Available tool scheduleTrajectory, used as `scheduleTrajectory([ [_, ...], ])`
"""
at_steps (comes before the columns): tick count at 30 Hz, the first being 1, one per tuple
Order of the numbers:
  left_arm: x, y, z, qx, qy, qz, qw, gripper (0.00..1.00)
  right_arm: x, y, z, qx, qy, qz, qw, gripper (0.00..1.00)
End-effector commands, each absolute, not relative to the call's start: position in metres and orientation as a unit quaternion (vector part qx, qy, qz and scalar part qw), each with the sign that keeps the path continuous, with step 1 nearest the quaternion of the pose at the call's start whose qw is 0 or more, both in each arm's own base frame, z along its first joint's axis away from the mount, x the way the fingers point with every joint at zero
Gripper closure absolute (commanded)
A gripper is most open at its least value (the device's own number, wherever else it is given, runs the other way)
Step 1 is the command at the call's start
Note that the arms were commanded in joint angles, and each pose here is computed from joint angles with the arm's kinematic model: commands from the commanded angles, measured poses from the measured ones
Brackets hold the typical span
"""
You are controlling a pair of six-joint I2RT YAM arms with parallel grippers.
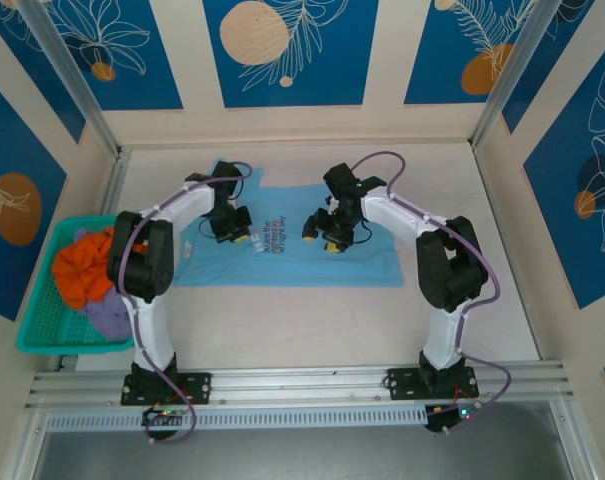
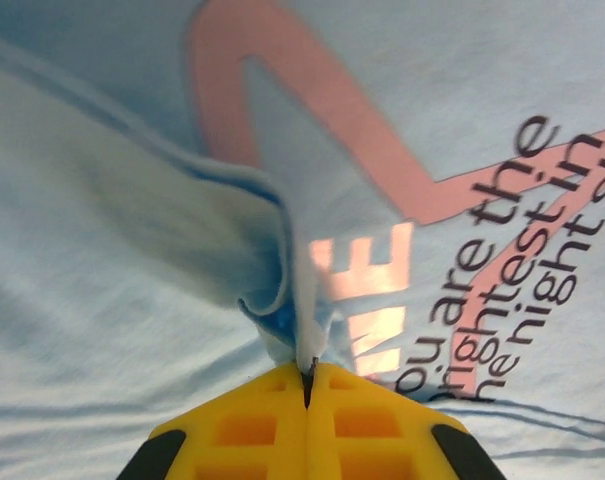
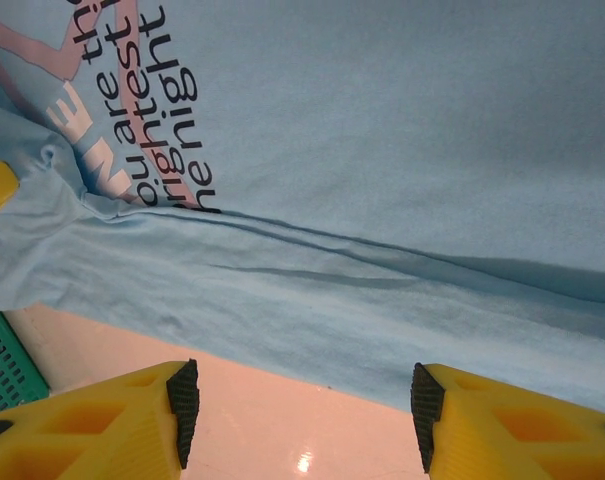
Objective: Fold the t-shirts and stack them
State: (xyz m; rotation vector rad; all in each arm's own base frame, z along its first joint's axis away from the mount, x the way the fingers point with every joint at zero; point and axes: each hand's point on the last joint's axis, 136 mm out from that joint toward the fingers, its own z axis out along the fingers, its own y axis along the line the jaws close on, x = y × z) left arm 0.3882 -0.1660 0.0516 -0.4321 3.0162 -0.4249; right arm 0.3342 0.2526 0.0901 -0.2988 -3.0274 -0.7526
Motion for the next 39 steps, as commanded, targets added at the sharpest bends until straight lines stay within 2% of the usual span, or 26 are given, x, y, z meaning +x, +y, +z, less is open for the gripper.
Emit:
scheduleTrajectory([
  [1, 0.388, -0.165, 0.044, -0.098, 0.99, -0.096, 0.022, 0.9, 0.323, 0.248, 0.09, -0.102, -0.964, -0.243, 0.03, 0.39],
  [3, 0.393, -0.168, 0.044, -0.093, 0.991, -0.09, 0.025, 0.73, 0.323, 0.246, 0.092, -0.103, -0.964, -0.243, 0.031, 0.39],
  [4, 0.397, -0.17, 0.044, -0.092, 0.991, -0.09, 0.028, 0.72, 0.323, 0.245, 0.092, -0.105, -0.964, -0.243, 0.032, 0.39],
  [7, 0.409, -0.174, 0.054, -0.093, 0.99, -0.099, 0.044, 0.6, 0.325, 0.235, 0.093, -0.121, -0.963, -0.239, 0.031, 0.39],
  [14, 0.453, -0.207, 0.102, -0.106, 0.964, -0.21, 0.121, 0.58, 0.337, 0.191, 0.095, -0.204, -0.951, -0.232, 0.026, 0.39],
  [19, 0.481, -0.233, 0.112, -0.149, 0.919, -0.348, 0.113, 0.56, 0.346, 0.168, 0.098, -0.246, -0.94, -0.237, 0.019, 0.39],
  [22, 0.482, -0.21, 0.125, -0.146, 0.931, -0.306, 0.137, 0.54, 0.348, 0.164, 0.103, -0.244, -0.94, -0.238, 0.013, 0.39],
  [24, 0.471, -0.174, 0.128, -0.154, 0.953, -0.217, 0.145, 0.56, 0.349, 0.163, 0.103, -0.242, -0.94, -0.239, 0.011, 0.39],
  [26, 0.453, -0.142, 0.125, -0.166, 0.965, -0.145, 0.139, 0.62, 0.349, 0.161, 0.101, -0.244, -0.94, -0.239, 0.01, 0.39],
  [33, 0.395, -0.129, 0.081, -0.19, 0.971, -0.126, 0.067, 0.98, 0.353, 0.159, 0.094, -0.252, -0.936, -0.244, 0.014, 0.41],
  [39, 0.39, -0.148, 0.054, -0.193, 0.969, -0.154, 0.028, 1.0, 0.357, 0.16, 0.089, -0.25, -0.937, -0.244, 0.019, 0.41],
])
